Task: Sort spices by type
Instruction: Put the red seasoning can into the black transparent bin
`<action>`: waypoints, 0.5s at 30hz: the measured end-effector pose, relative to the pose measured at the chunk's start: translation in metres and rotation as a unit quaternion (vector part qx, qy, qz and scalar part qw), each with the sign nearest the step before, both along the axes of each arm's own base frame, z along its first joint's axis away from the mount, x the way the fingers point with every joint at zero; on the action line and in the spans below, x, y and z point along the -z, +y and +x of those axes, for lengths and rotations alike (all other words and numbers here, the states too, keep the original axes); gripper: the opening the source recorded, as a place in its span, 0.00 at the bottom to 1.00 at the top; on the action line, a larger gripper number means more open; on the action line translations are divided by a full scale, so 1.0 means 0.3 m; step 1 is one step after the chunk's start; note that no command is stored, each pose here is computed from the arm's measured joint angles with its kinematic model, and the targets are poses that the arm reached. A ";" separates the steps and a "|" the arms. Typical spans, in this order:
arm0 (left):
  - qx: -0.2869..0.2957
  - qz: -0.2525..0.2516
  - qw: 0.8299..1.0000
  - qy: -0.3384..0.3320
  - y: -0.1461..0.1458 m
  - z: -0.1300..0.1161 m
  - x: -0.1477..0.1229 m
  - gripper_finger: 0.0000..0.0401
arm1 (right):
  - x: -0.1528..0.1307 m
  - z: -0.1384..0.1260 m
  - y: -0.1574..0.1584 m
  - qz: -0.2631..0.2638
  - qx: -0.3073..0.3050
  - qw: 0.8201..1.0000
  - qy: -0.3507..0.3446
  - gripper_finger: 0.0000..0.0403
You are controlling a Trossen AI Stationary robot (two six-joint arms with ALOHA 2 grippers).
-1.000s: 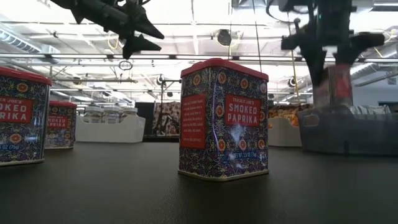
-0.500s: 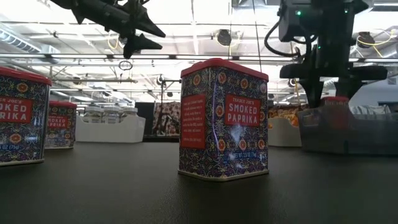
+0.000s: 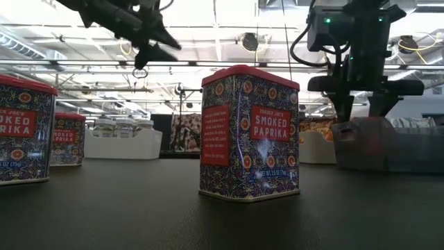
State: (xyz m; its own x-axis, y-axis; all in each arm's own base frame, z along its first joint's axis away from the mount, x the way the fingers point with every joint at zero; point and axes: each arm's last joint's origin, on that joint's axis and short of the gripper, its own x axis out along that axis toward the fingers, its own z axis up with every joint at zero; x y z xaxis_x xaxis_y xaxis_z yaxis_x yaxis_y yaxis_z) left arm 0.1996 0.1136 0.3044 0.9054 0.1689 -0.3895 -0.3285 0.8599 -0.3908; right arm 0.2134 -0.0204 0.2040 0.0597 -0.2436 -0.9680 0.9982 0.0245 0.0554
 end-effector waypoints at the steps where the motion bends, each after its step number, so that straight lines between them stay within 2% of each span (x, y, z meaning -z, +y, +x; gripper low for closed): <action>1: 0.005 -0.004 1.000 0.015 -0.004 0.002 0.012 0.48 | 0.000 0.001 -0.001 0.005 -0.001 1.000 -0.001 0.63; 8: 0.071 0.026 0.996 0.040 -0.060 0.034 0.031 0.48 | 0.001 -0.001 -0.001 0.030 -0.010 1.000 0.001 0.77; 15: 0.057 0.057 0.995 0.050 -0.076 0.045 0.030 0.48 | -0.023 0.003 -0.001 0.032 -0.011 0.999 0.004 0.83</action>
State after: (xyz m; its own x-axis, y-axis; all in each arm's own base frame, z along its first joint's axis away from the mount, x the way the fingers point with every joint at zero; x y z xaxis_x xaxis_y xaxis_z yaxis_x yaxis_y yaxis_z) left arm 0.2131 0.0907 0.2954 0.8790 0.1152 -0.4626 -0.2580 0.9309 -0.2584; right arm 0.2144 -0.0206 0.2108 0.0557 -0.1801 -0.9821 0.9979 0.0432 0.0487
